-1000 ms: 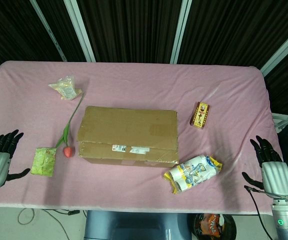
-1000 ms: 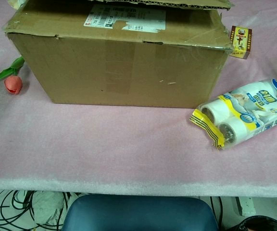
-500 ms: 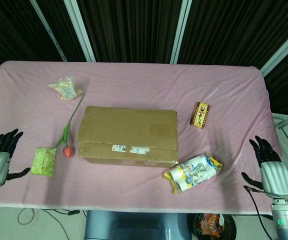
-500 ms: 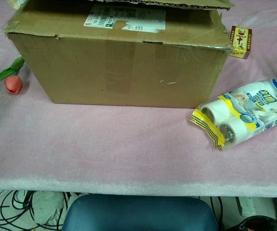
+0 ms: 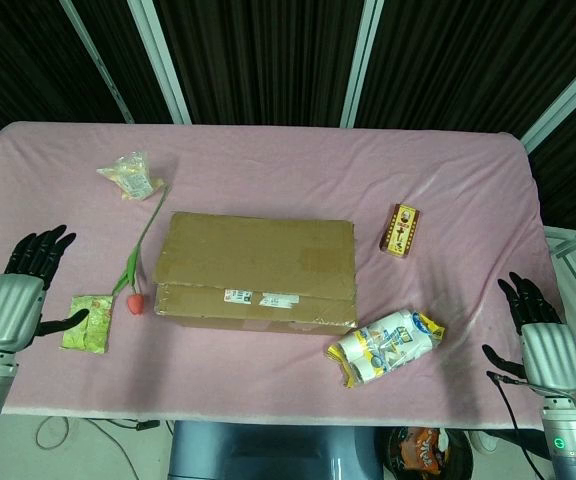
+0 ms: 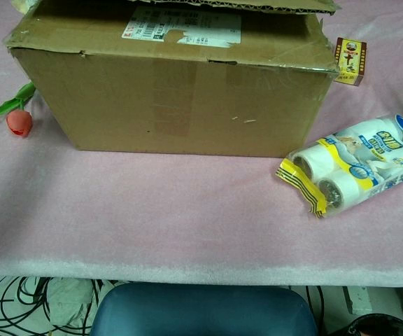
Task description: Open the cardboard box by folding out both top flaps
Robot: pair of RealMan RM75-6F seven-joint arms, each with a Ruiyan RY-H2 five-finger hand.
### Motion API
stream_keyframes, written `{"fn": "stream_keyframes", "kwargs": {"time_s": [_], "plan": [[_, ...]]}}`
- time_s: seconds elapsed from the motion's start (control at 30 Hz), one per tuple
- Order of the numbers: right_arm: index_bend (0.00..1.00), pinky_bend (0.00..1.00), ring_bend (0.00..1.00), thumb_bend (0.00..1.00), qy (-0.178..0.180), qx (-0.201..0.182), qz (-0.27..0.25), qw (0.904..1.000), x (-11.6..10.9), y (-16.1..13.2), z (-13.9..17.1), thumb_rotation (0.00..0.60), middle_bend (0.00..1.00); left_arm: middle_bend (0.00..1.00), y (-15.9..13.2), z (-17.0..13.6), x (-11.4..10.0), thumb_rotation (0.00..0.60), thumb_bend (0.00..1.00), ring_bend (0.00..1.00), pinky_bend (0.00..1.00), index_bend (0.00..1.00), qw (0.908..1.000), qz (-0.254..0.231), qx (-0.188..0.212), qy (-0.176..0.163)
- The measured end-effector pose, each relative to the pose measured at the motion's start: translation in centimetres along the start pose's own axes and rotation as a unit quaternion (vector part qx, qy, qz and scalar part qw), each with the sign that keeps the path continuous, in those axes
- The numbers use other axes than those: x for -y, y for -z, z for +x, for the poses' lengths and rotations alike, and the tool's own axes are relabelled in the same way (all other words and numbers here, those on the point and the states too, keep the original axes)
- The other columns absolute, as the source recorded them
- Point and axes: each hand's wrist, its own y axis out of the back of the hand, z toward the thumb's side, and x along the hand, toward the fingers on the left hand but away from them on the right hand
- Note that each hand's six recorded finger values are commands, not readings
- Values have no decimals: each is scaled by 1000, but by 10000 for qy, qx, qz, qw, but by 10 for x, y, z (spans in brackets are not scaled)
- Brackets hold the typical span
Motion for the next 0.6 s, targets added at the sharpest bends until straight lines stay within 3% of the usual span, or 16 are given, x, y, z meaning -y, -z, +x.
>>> {"fn": "stream_keyframes", "kwargs": {"time_s": [0.23,0.6], "plan": [[0,227,32,240,-26,63,-40,10000,1,2,-2,600,0,0,-40,32,-5,600,111,0,0,0,9992,-116,347,144],[0,227,32,240,-87,131,-140,9998,3,4,-5,600,0,0,-95,66,14,600,156,0,0,0,9957,-80,786,488]]}}
